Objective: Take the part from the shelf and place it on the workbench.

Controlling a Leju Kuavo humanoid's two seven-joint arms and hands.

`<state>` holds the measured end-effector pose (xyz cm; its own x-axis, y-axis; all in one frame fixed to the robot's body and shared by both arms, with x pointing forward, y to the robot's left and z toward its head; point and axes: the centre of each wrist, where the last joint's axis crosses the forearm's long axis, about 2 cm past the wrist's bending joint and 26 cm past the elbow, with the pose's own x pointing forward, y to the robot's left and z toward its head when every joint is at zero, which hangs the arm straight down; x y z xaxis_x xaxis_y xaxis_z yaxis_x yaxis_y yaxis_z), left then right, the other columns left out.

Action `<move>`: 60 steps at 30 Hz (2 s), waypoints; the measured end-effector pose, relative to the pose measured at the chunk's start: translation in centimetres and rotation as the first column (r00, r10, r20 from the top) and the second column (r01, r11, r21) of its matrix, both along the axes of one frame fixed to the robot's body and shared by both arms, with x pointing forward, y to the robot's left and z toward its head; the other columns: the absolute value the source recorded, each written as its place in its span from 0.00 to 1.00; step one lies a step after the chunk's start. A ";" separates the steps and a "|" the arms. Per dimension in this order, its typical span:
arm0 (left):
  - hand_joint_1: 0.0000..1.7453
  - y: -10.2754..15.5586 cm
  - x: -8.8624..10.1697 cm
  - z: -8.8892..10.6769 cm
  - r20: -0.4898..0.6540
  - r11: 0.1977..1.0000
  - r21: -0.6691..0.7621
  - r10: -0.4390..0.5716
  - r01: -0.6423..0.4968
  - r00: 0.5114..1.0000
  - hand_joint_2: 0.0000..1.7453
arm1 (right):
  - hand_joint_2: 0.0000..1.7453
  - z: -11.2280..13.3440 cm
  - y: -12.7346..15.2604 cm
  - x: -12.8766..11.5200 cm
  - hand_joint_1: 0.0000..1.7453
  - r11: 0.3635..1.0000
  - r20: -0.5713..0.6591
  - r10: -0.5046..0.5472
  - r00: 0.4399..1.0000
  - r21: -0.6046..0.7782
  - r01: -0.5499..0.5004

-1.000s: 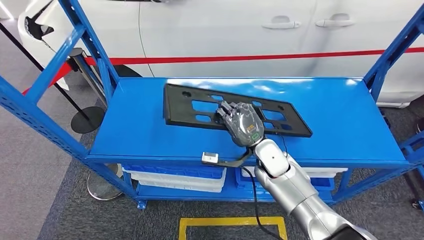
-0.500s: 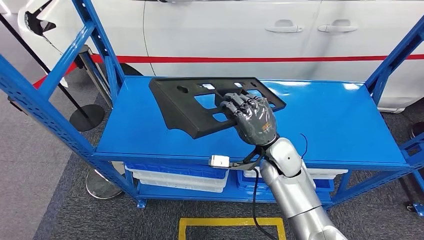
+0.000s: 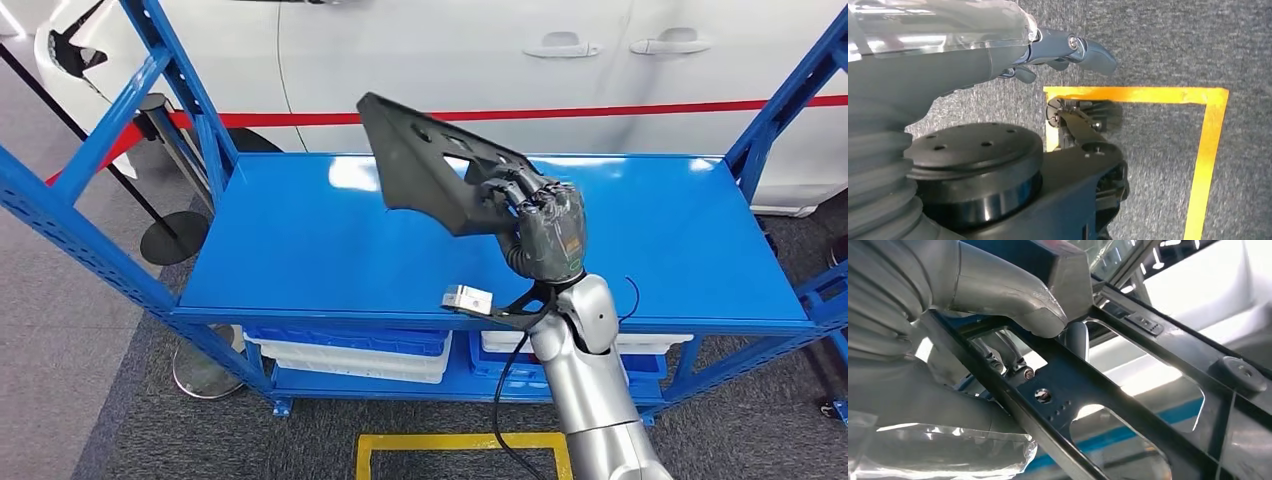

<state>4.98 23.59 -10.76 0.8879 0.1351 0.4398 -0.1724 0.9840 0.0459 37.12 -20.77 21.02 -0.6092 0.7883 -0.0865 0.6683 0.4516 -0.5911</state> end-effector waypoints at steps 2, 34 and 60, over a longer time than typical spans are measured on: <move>0.00 0.0 0.0 0.0 -0.006 1.000 0.000 0.001 -0.001 1.000 1.00 | 1.00 -0.3 0.1 0.0 1.00 0.991 -0.028 0.024 0.999 0.135 -0.020; 0.00 -0.8 0.0 0.1 -0.069 1.000 -0.006 -0.027 0.027 0.997 1.00 | 1.00 -2.9 5.4 -4.6 1.00 0.611 -0.071 0.380 0.922 0.768 -0.193; 0.00 -1.8 0.6 0.3 -0.213 0.996 -0.086 -0.052 0.034 0.976 1.00 | 1.00 2.8 6.6 -6.6 1.00 -0.406 0.396 0.911 -0.115 0.815 -0.414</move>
<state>5.61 21.81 -10.46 0.9661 0.1222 0.2275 -0.1248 0.9922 -0.0030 30.51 -14.22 23.78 -0.3342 -0.8691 0.3645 -0.7977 0.4669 0.3818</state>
